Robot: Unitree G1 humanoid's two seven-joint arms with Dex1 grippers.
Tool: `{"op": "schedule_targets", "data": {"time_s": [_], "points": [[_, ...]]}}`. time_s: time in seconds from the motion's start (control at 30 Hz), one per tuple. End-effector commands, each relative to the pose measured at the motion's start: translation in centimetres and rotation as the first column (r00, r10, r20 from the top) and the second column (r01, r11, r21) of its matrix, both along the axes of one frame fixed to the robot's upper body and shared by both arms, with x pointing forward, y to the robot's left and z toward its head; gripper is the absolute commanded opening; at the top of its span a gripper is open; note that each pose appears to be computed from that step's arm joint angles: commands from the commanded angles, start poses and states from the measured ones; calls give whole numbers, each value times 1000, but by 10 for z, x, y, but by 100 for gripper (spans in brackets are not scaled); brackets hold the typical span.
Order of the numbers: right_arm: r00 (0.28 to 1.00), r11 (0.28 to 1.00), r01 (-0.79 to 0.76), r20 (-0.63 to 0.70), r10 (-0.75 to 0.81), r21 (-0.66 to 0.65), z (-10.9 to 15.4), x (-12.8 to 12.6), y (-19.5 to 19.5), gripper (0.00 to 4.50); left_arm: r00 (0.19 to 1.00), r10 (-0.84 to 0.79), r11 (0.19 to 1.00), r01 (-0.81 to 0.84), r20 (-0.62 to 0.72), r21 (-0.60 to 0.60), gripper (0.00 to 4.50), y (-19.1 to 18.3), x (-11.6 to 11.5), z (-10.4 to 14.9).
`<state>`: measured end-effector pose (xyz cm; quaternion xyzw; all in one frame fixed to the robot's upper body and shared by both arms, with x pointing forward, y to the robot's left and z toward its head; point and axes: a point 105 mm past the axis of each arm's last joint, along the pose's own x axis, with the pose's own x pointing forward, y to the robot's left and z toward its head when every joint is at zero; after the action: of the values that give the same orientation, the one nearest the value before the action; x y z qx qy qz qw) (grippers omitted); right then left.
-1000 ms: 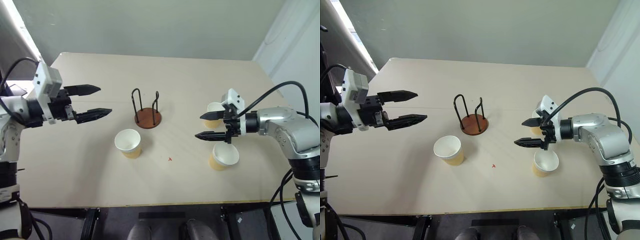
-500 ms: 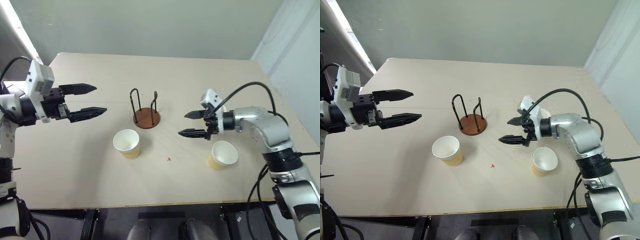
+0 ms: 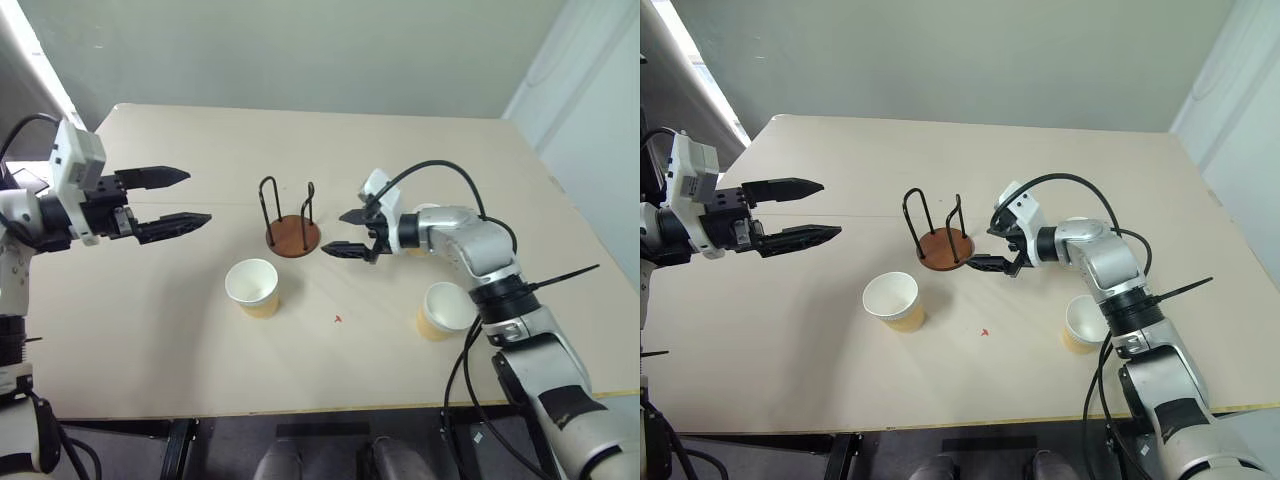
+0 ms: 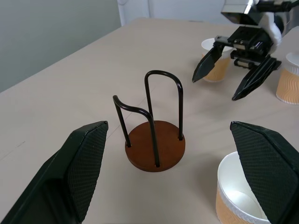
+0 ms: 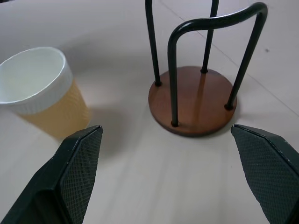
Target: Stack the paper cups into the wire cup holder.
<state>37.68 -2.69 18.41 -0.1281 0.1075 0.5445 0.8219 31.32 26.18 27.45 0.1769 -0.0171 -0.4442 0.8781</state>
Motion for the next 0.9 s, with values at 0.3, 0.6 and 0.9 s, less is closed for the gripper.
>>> {"op": "schedule_targets", "data": {"time_s": [0.3, 0.6, 0.9], "points": [[994, 999, 13, 108, -18, 44, 24, 17, 39, 447, 998, 12, 1000, -12, 66, -9, 450, 1, -3, 13], [991, 997, 44, 126, -52, 67, 27, 26, 54, 447, 999, -21, 1000, 22, 47, -22, 450, -2, -9, 12], [990, 996, 61, 121, -68, 67, 23, 27, 55, 208, 998, -55, 998, 55, 14, -8, 450, -2, -13, 13]]}}
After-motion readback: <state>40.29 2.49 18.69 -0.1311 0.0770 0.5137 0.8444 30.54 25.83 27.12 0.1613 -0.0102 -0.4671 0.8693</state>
